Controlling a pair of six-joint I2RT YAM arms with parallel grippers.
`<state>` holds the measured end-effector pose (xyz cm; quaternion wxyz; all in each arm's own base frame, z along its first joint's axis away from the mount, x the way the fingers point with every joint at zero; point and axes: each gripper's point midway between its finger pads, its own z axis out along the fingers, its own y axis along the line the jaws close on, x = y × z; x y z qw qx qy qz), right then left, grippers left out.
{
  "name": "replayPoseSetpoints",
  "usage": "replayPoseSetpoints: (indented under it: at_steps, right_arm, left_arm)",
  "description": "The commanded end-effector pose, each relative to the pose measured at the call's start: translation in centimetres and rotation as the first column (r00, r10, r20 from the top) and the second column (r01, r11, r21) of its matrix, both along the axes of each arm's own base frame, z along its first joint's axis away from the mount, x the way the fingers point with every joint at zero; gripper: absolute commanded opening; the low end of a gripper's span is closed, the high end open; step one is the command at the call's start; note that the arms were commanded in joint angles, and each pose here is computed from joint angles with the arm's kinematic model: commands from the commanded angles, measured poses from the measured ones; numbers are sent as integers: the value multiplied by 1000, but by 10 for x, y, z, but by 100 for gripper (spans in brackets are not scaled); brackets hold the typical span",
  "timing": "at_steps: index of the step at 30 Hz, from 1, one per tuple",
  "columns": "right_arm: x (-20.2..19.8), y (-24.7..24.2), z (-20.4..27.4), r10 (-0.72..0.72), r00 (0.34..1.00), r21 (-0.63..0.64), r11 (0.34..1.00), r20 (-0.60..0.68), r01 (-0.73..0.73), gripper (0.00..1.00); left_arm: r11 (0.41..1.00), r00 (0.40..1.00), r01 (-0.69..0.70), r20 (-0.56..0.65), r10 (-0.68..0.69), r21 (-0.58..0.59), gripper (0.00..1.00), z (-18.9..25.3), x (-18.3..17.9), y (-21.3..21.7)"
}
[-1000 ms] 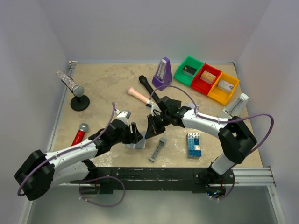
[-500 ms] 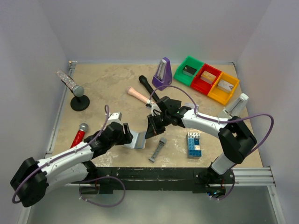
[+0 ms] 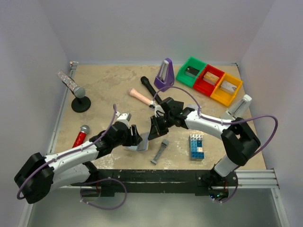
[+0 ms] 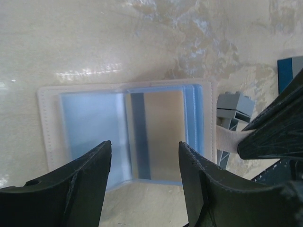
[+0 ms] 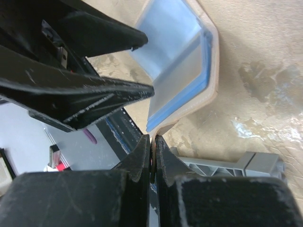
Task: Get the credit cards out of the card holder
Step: Remove the credit card from the card holder.
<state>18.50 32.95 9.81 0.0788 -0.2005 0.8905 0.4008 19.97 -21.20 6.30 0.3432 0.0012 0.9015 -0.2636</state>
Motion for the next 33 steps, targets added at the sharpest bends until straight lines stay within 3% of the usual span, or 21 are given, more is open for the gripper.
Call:
replayPoseSetpoints:
  at_steps: [1, 13, 27, 33]
  right_arm:
    - [4, -7, 8, -7, 999, 23, 1000, 35, 6, 0]
    - [5, -5, 20, -5, 999, 50, 999, 47, 3, 0]
    - [4, -7, 19, -5, 999, 48, 999, 49, 3, 0]
    - [4, -6, 21, -3, 999, 53, 999, 52, 0, 0]
  left_arm:
    - [983, 986, 162, 49, -158, -85, 64, 25, -1, -39]
    - [981, 982, 189, 36, -187, -55, 65, 18, -3, -47]
    - [994, 994, 77, 85, -70, -77, 65, 27, 2, -28]
    - [999, 998, 53, 18, -53, 3, 64, 7, 0, -19]
